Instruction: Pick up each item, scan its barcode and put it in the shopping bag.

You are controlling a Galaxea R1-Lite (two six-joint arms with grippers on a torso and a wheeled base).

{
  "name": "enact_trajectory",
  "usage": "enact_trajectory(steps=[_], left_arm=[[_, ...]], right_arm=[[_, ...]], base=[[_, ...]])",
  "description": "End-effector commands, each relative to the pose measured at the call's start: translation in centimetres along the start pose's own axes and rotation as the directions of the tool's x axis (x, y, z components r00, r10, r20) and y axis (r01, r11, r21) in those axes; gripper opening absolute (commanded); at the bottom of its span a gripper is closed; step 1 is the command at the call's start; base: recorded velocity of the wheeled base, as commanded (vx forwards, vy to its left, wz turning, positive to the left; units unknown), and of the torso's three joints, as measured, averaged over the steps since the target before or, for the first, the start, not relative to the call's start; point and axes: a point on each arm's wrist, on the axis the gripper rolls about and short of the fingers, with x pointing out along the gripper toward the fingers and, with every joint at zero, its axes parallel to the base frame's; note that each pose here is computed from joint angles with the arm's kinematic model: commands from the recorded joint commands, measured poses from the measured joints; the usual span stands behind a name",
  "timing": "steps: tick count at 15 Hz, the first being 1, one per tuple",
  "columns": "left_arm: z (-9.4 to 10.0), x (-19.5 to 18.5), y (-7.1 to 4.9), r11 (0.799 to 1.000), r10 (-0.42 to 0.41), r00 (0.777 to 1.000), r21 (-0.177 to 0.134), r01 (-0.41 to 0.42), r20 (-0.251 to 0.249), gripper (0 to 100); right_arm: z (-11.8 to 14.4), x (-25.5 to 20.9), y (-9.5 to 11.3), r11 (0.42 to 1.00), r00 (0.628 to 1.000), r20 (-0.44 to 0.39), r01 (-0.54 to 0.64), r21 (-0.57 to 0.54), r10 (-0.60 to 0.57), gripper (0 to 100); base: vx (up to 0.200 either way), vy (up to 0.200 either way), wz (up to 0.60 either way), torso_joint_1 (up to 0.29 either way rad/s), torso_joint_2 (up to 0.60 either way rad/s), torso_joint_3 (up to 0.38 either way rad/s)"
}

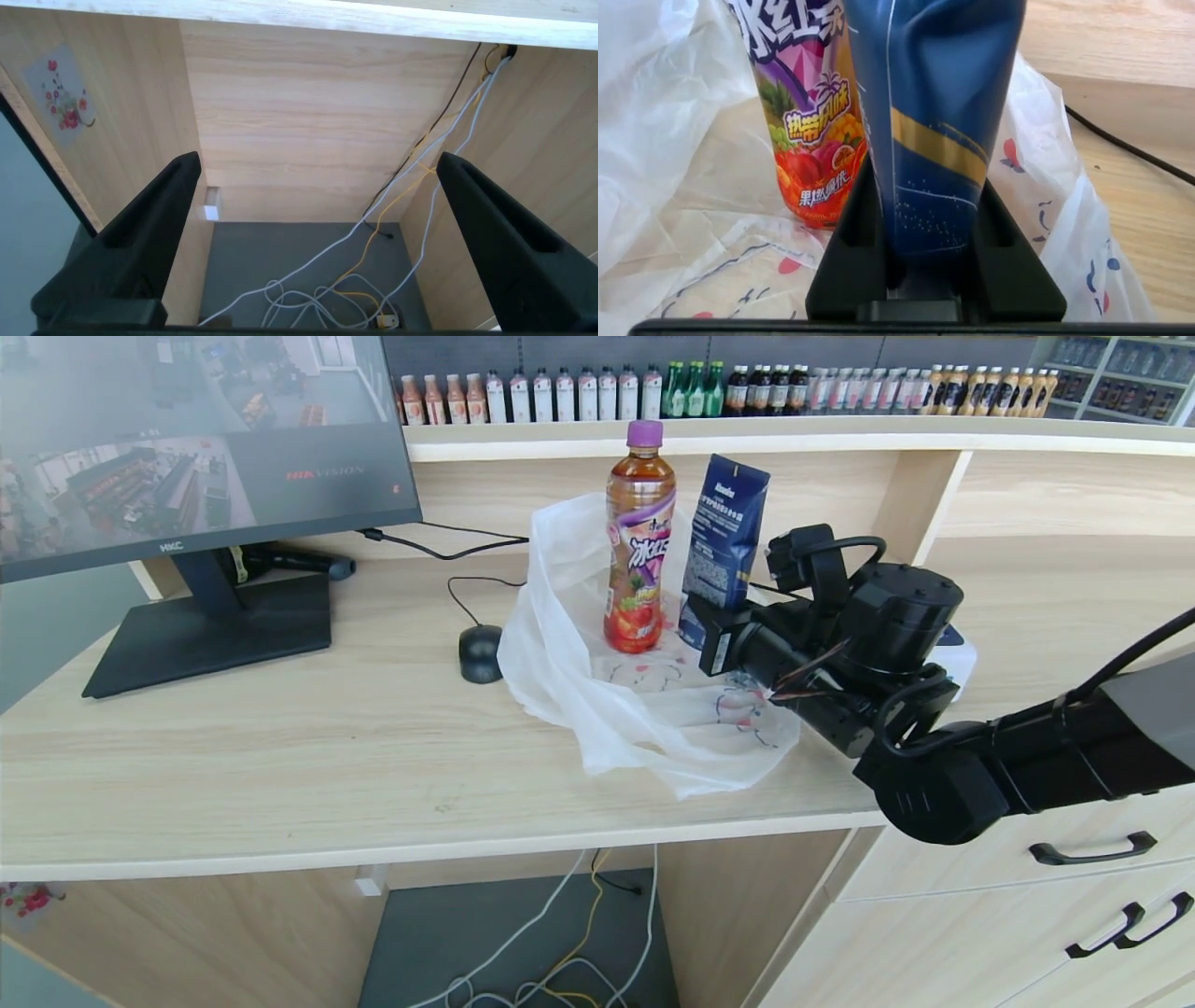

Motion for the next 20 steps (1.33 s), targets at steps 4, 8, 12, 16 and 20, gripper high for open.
enact_trajectory(steps=[4, 8, 12, 16, 20], left_arm=[[0.0, 0.0, 0.0, 1.0, 0.002, 1.0, -0.001, -0.002, -0.001, 100], [0.0, 0.0, 0.0, 1.0, 0.001, 1.0, -0.001, -0.001, 0.0, 100], [0.0, 0.0, 0.0, 1.0, 0.001, 1.0, -0.001, -0.001, 0.0, 100], [0.0, 0.0, 0.0, 1.0, 0.002, 1.0, -0.001, -0.002, 0.0, 100], [0.0, 0.0, 0.0, 1.0, 0.002, 1.0, -0.001, -0.002, 0.0, 100]], right_arm=[[0.1, -0.1, 0.0, 1.0, 1.0, 0.03, 0.0, 0.013, -0.001, 100], [1.1, -0.6, 0.2, 1.0, 0.998, 0.055, -0.005, 0.013, 0.004, 100], [3.6, -2.8, -0.1, 1.0, 0.996, 0.093, -0.003, 0.012, 0.002, 100], [6.8, -8.0, -0.6, 1.0, 0.991, 0.133, 0.017, 0.016, -0.019, 100], [8.0, -14.9, -1.1, 0.997, 0.988, 0.136, 0.066, 0.026, -0.069, 100]], base=[[0.0, 0.0, 0.0, 0.0, 0.0, 0.0], [0.0, 0.0, 0.0, 0.0, 0.0, 0.0], [0.0, 0.0, 0.0, 0.0, 0.0, 0.0], [0.0, 0.0, 0.0, 0.0, 0.0, 0.0], [0.0, 0.0, 0.0, 0.0, 0.0, 0.0]])
